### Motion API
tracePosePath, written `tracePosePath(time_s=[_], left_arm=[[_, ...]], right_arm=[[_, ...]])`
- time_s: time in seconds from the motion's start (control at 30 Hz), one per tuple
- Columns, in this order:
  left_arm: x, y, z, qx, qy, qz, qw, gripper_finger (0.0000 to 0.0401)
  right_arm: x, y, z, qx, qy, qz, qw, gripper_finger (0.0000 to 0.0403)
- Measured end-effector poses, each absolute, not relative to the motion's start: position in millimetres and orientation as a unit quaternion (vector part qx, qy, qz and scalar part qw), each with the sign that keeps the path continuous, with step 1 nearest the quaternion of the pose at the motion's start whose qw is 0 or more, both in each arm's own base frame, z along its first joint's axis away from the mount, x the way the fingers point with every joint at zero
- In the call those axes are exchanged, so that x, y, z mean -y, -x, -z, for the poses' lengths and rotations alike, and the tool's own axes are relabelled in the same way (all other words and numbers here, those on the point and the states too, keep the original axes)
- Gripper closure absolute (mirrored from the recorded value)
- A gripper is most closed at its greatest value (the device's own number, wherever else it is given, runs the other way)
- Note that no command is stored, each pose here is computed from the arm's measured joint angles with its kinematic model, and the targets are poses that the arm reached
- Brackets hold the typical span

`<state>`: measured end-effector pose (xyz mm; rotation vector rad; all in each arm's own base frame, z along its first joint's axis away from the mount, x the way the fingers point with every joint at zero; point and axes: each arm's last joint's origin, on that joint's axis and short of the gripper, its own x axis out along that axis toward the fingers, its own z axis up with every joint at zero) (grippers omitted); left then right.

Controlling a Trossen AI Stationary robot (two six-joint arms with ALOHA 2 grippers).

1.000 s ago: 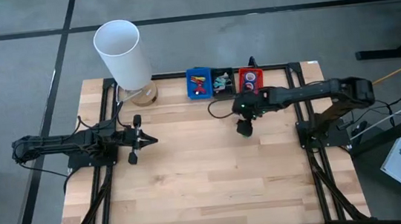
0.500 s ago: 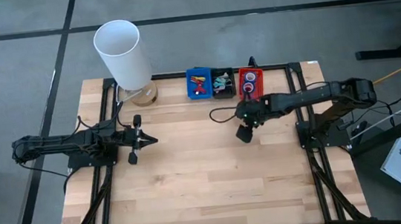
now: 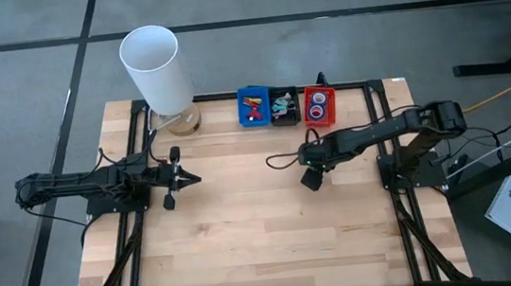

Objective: Pick and place Stapler, Stapler remover, tape
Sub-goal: Put the green stapler into the blue bin

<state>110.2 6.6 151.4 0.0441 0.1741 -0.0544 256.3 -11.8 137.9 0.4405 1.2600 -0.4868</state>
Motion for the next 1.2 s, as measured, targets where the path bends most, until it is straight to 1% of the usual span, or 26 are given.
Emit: tracePosePath(time_s=[0.1, 0.2, 0.3, 0.53, 0.67, 0.8, 0.97, 1.2], left_arm=[[-6.6, -110.2, -151.4, -0.087, -0.022, 0.027, 0.996, 0.0386], [-6.6, -110.2, -151.4, -0.087, -0.022, 0.027, 0.996, 0.0386], [-6.6, -110.2, -151.4, -0.087, -0.022, 0.027, 0.996, 0.0385], [-6.6, -110.2, -151.4, -0.087, -0.022, 0.027, 0.996, 0.0386], [-6.6, -110.2, -151.4, -0.087, -0.022, 0.027, 0.996, 0.0386], [-6.6, -110.2, -151.4, -0.087, -0.022, 0.027, 0.996, 0.0386], [-6.6, -110.2, -151.5, -0.087, -0.022, 0.027, 0.996, 0.0386], [-6.6, -110.2, -151.4, -0.087, -0.022, 0.027, 0.996, 0.0386]], right_arm=[[8.2, -257.5, -131.8, -0.588, -0.196, 0.225, 0.752, 0.0151], [6.2, -258.7, -129.2, -0.59, -0.198, 0.231, 0.748, 0.017], [5.7, -258.8, -128.6, -0.59, -0.196, 0.232, 0.748, 0.0207], [5.6, -260.4, -129.7, -0.593, -0.176, 0.213, 0.757, 0.0309], [6.0, -263.3, -132.3, -0.599, -0.154, 0.193, 0.762, 0.0345], [13.9, -268.7, -137.1, -0.594, -0.137, 0.18, 0.772, 0.0345], [29.8, -278.8, -148.9, -0.58, -0.106, 0.163, 0.791, 0.0328], [58.0, -300.6, -178.1, -0.529, -0.049, 0.138, 0.836, 0.0345]])
